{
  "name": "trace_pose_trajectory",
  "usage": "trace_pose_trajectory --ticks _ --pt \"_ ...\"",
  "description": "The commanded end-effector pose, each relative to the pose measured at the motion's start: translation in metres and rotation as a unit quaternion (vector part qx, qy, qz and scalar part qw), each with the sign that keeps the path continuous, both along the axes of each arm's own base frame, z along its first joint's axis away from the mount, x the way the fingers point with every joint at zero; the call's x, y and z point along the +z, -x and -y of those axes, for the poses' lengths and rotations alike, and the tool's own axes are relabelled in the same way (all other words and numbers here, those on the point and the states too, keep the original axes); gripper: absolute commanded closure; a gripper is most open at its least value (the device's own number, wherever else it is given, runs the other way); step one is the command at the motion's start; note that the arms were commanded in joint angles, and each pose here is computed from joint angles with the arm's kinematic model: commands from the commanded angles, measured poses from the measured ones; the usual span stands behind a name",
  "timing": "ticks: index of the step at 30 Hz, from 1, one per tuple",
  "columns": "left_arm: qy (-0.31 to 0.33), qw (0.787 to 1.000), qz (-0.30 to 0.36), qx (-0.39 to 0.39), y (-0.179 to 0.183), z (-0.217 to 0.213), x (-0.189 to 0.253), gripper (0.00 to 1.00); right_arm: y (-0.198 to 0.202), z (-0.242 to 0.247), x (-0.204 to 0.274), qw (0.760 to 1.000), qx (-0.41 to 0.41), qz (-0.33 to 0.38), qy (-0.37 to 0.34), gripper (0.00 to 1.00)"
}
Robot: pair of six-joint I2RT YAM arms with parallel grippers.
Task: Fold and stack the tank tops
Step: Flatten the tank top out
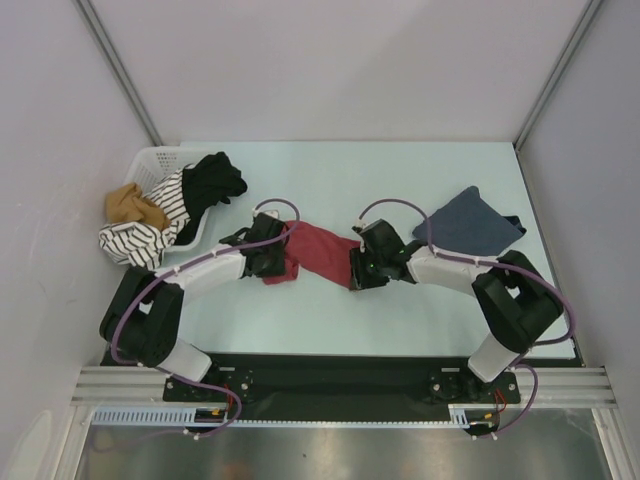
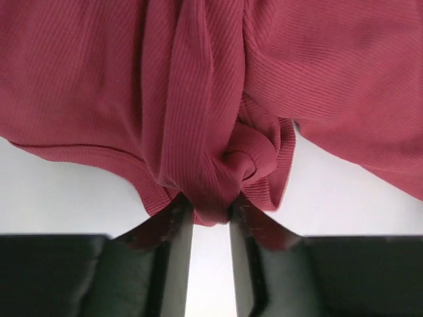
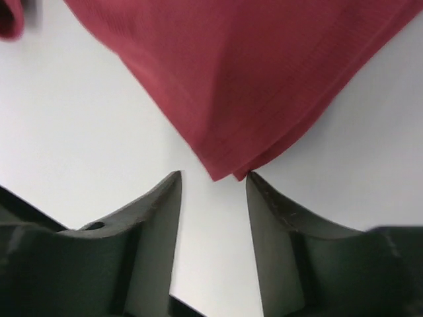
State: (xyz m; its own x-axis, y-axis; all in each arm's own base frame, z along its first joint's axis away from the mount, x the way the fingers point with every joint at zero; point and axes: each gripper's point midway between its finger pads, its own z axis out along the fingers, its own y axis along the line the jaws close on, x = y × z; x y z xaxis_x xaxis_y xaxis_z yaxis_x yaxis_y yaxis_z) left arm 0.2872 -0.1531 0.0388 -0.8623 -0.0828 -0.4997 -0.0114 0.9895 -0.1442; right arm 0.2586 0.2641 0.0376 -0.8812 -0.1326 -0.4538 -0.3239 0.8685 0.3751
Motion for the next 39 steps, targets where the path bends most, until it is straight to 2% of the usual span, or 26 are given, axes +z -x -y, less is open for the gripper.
trace_pose_trajectory --ticks 1,2,3,4,9,12,18,22,26,29,30,33,34,35,36,37,39 --pt "-0.018 1.0 0.022 0.003 -0.015 -0.003 0.005 0.71 -0.002 -0.003 -0.007 1.0 -0.016 -0.011 0.02 0.78" --pt "-0.019 1.0 0.02 0.001 -0.014 -0.003 0.003 0.78 -0.001 -0.001 -0.01 0.999 -0.019 -0.017 0.026 0.96" --pt "-0.02 1.0 0.018 0.001 -0.014 -0.004 0.002 0.97 -0.001 0.0 -0.009 0.999 -0.02 -0.016 0.029 1.0" --pt "-0.023 1.0 0.016 0.004 -0.014 -0.005 0.001 1.0 -0.002 0.0 -0.006 0.999 -0.02 -0.013 0.028 1.0" --pt "-0.018 0.999 0.036 0.021 -0.007 -0.013 0.017 1.0 -0.01 0.012 0.041 0.999 -0.032 0.04 0.017 1.0" --pt "0.0 0.997 0.068 0.035 -0.002 -0.018 0.043 1.0 -0.014 0.025 0.067 0.997 -0.043 0.06 0.007 1.0" --pt "0.06 0.984 0.158 0.062 0.014 -0.03 0.125 1.0 -0.005 0.051 0.145 0.991 -0.057 0.121 -0.028 1.0" --pt "0.108 0.965 0.231 0.059 0.034 -0.039 0.189 1.0 0.015 0.069 0.192 0.983 -0.063 0.16 -0.057 1.0" --pt "0.107 0.962 0.246 0.06 0.05 -0.051 0.212 1.0 0.03 0.088 0.228 0.976 -0.079 0.191 -0.074 1.0" --pt "0.096 0.965 0.238 0.05 0.044 -0.048 0.209 0.99 0.017 0.099 0.233 0.974 -0.098 0.196 -0.062 1.0" --pt "0.093 0.972 0.214 0.036 0.037 -0.042 0.198 0.98 0.008 0.101 0.224 0.977 -0.103 0.183 -0.048 1.0" --pt "0.119 0.978 0.172 0.006 0.023 -0.025 0.18 0.96 -0.017 0.111 0.211 0.978 -0.125 0.156 -0.058 1.0" --pt "0.117 0.981 0.153 0.005 0.011 -0.021 0.165 0.94 -0.027 0.114 0.2 0.98 -0.133 0.128 -0.073 1.0" --pt "0.115 0.983 0.142 0.011 0.005 -0.021 0.157 0.9 -0.037 0.115 0.192 0.98 -0.137 0.117 -0.085 1.0" --pt "0.106 0.987 0.122 0.015 -0.004 -0.019 0.141 0.88 -0.043 0.114 0.185 0.98 -0.136 0.107 -0.099 0.98" --pt "0.103 0.987 0.124 0.023 -0.014 -0.02 0.135 0.87 -0.054 0.114 0.17 0.98 -0.145 0.075 -0.118 0.89" --pt "0.094 0.989 0.102 0.049 -0.03 -0.023 0.111 0.64 -0.075 0.112 0.153 0.977 -0.149 0.069 -0.133 0.83"
